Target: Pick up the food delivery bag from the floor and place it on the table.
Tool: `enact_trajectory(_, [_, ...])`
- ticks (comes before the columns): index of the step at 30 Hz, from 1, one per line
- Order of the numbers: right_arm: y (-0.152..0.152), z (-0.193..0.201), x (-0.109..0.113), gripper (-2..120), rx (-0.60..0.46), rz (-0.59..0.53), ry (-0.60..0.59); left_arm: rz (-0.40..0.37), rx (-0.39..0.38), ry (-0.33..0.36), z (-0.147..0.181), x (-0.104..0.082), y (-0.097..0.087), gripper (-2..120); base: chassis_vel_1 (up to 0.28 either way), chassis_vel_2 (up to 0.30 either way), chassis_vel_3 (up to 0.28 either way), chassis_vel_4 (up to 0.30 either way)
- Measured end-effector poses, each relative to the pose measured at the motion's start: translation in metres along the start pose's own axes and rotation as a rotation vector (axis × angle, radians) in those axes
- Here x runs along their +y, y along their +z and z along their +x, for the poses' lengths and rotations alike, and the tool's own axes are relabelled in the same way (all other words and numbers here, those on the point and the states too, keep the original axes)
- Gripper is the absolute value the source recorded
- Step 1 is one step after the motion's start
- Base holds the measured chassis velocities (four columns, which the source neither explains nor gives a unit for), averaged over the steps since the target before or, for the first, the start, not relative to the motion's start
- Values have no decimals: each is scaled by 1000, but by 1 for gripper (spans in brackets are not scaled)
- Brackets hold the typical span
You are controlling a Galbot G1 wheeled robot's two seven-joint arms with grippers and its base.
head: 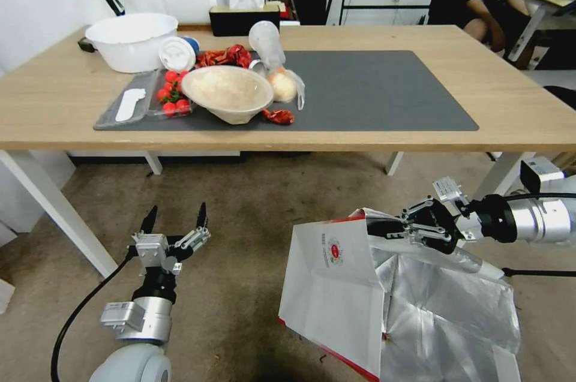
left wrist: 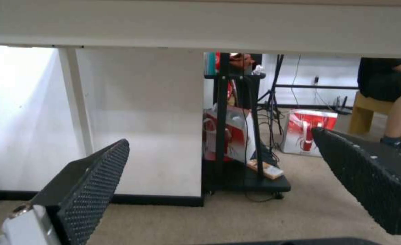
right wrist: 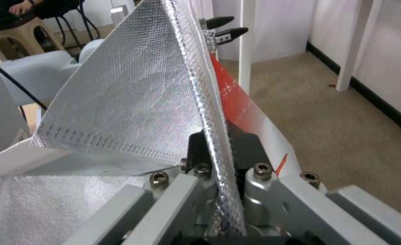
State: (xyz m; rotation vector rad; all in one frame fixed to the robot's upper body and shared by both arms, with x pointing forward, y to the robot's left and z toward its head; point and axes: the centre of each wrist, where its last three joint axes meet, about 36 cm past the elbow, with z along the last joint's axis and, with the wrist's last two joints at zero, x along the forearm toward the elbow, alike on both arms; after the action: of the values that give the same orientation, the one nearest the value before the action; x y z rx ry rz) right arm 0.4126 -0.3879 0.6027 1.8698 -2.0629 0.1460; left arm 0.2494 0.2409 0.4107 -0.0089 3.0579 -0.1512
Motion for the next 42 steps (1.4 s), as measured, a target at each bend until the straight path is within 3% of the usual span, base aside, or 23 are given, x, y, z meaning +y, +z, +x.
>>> enact_trajectory(42, [2,0,0,0,-4,4,4,-4,-13,-2,1,2,-5,100,0,0,0,0])
